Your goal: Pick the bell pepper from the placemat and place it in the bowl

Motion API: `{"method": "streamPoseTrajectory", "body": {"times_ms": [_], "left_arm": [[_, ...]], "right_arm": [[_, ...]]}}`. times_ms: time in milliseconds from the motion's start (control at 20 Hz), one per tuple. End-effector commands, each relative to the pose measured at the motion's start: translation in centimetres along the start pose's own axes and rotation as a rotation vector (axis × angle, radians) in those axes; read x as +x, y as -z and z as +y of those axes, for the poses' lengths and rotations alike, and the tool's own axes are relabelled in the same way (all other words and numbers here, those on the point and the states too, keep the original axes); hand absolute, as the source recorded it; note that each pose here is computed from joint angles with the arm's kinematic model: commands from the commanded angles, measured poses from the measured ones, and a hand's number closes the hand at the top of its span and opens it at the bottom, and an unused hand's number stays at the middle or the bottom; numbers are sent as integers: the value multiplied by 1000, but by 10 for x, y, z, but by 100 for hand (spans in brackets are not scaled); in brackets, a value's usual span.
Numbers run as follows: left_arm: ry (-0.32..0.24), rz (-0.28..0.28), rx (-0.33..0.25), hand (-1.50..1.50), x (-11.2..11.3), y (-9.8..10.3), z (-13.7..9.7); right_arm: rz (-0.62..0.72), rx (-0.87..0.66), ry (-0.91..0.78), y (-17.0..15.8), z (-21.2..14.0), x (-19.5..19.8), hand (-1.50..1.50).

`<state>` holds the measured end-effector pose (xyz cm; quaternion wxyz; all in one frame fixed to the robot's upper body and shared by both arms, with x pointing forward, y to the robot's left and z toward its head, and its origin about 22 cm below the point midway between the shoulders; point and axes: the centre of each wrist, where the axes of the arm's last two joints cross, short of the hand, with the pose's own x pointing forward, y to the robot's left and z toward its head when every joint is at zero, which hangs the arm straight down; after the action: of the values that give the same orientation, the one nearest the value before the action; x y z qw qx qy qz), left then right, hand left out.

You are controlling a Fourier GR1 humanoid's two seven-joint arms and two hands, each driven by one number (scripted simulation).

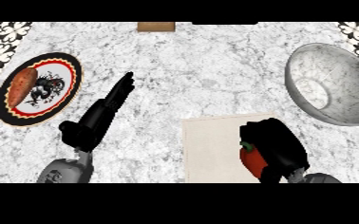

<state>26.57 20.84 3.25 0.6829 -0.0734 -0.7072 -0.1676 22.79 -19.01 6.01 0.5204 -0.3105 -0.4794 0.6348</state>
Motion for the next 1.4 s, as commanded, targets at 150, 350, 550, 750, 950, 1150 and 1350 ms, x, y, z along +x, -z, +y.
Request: {"method": "streamPoseTrajectory", "body": {"times_ms": [150,350,550,750,950,1150,1350], "left_arm": [[-6,0,-1,0,-11,-15,-4],[-11,6,0,0,2,-8,-15],[10,16,10,0,2,-4,6],[-7,0,-1,0,9,-11,-1],[2,-1,13,0,12,-3,-3],[1,-12,5,0,-5,7,-1],[1,1,-12,0,6,8,-14]], "right_arm": [[79,-348,-7,-32,-49,-13,150],[32,-587,181,-47,-90,-3,150],[25,-692,365,-60,-110,-15,150],[68,-690,425,-60,-134,-40,150],[168,-665,310,-29,-127,-71,150],[241,-744,230,-23,-130,-98,150],[286,-819,158,-16,-114,-149,150]]}}
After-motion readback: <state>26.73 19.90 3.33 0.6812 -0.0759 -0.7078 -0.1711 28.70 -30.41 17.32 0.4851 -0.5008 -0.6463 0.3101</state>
